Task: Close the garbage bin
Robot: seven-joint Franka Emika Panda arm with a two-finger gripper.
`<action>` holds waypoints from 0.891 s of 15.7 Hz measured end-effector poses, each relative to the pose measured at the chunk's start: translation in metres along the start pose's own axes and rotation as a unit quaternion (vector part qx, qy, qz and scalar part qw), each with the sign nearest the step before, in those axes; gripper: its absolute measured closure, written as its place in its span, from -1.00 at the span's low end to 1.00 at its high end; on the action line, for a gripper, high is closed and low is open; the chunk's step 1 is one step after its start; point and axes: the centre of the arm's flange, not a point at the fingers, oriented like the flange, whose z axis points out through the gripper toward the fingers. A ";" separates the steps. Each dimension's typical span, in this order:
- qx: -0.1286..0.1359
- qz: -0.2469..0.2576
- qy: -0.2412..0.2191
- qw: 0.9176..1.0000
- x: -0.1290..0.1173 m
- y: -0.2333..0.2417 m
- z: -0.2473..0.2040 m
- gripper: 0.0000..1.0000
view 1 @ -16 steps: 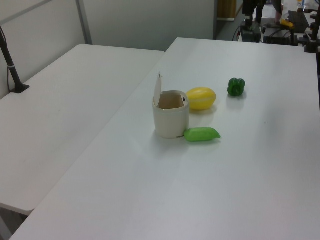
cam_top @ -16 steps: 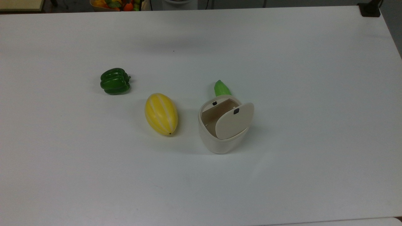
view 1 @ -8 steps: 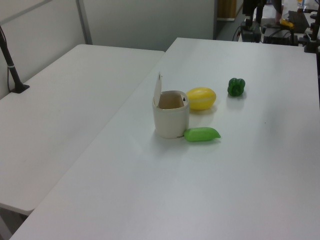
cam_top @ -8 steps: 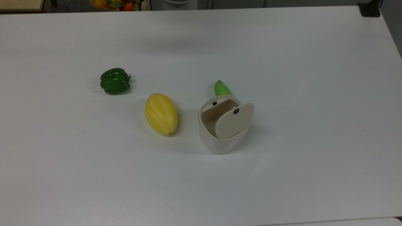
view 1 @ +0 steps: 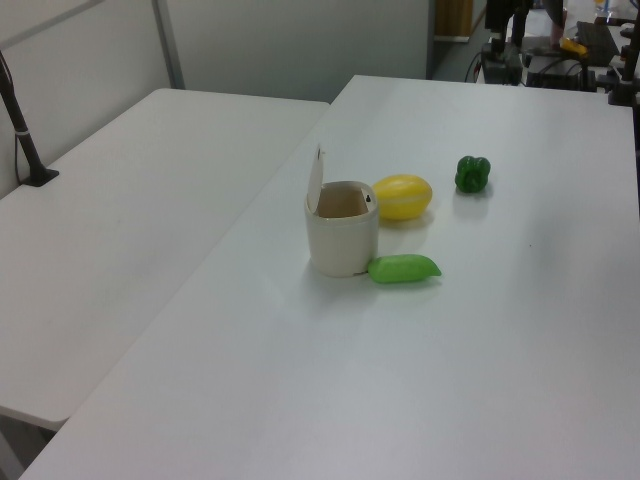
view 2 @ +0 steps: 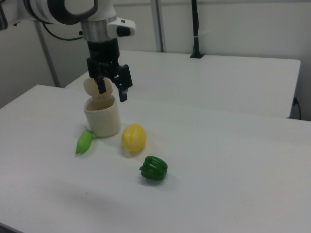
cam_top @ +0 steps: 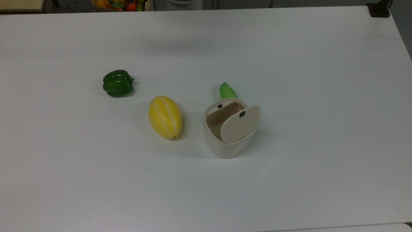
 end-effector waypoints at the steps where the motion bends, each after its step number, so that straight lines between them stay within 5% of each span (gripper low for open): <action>1: 0.000 0.000 0.000 1.000 0.000 0.000 0.000 -0.95; 4: 0.000 -0.001 -0.001 1.000 0.000 -0.001 0.001 -0.52; 10: 0.000 -0.021 -0.002 1.000 0.000 -0.002 0.002 0.77; 14: 0.002 -0.077 -0.005 0.997 0.001 -0.005 0.005 0.98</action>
